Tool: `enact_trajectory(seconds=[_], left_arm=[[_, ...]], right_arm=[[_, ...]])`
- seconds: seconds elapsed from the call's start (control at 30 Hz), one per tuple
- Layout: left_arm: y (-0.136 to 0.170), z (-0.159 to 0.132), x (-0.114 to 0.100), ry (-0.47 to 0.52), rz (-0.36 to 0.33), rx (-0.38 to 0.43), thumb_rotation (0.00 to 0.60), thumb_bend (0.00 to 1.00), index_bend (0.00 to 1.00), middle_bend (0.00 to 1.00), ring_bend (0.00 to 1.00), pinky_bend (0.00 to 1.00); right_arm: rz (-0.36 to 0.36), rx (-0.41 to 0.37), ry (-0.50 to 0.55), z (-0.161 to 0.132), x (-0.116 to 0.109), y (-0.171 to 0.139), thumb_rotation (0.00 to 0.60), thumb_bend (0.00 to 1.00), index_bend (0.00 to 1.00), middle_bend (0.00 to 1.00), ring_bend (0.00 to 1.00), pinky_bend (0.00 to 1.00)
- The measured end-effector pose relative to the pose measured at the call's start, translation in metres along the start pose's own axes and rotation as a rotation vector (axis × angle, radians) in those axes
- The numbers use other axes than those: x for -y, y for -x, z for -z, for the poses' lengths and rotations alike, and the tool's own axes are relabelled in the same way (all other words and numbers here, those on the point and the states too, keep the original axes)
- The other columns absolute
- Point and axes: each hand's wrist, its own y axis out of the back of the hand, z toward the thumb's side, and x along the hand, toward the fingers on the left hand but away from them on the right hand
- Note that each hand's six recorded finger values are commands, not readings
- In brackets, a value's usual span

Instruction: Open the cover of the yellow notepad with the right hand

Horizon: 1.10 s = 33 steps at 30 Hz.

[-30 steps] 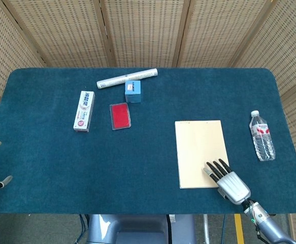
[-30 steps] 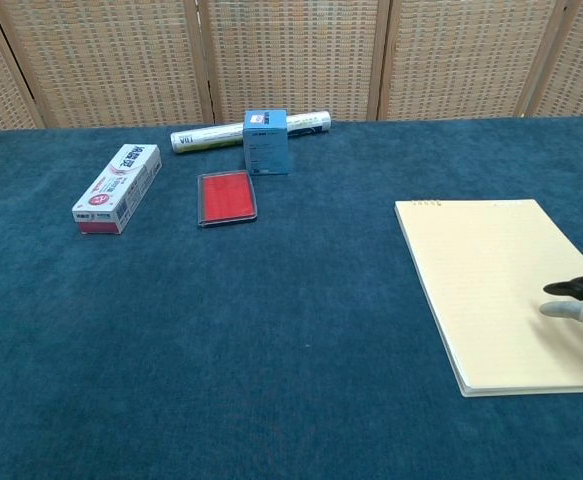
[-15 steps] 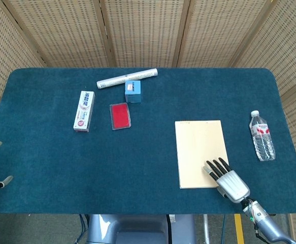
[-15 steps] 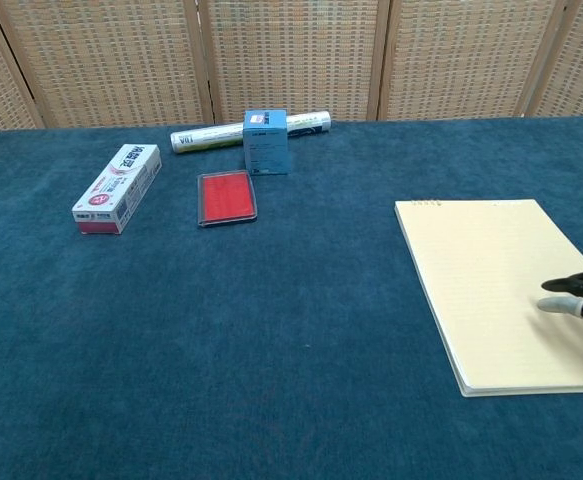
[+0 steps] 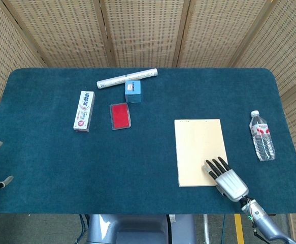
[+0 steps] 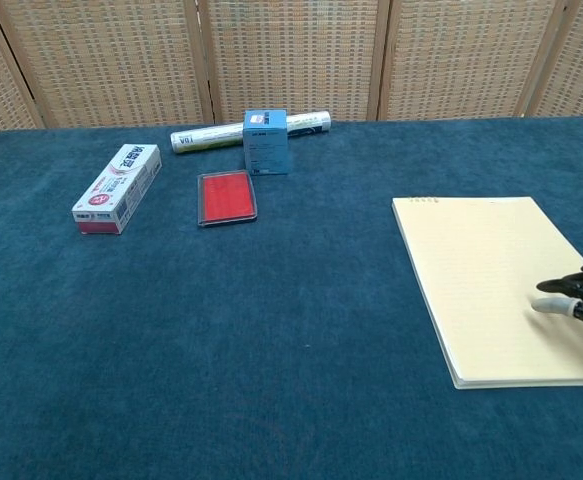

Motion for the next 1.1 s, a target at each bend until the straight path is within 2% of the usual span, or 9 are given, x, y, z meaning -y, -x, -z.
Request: enact_trajectory(seconds=[0.37, 0.7, 0.9, 1.0, 1.1], left_arm=[[-0.001, 0.0, 0.0, 0.004, 0.001, -0.001, 0.6, 0.0, 0.0, 0.0, 0.0, 0.0], [-0.002, 0.001, 0.001, 0.004, 0.006, -0.004, 0.6, 0.0, 0.0, 0.0, 0.0, 0.0], [-0.003, 0.0, 0.002, 0.001, 0.011, -0.002, 0.6, 0.0, 0.0, 0.0, 0.0, 0.0], [-0.003, 0.0, 0.002, 0.002, 0.01, -0.006, 0.6, 0.0, 0.0, 0.0, 0.0, 0.0], [-0.003, 0.001, 0.002, 0.003, 0.011, -0.007, 0.6, 0.0, 0.0, 0.0, 0.0, 0.0]], right_arm=[[0.09, 0.048, 0.006, 0.008, -0.018, 0.024, 0.6, 0.41, 0.05, 0.04, 0.0, 0.0], [0.242, 0.146, 0.014, 0.028, -0.053, 0.057, 0.6, 0.41, 0.05, 0.0, 0.0, 0.0], [0.218, 0.123, -0.006, 0.027, -0.054, 0.071, 0.6, 0.41, 0.05, 0.0, 0.0, 0.0], [0.201, 0.106, -0.007, 0.023, -0.053, 0.078, 0.6, 0.41, 0.11, 0.07, 0.0, 0.0], [0.186, 0.087, 0.001, 0.018, -0.052, 0.085, 0.6, 0.42, 0.33, 0.27, 0.1, 0.0]])
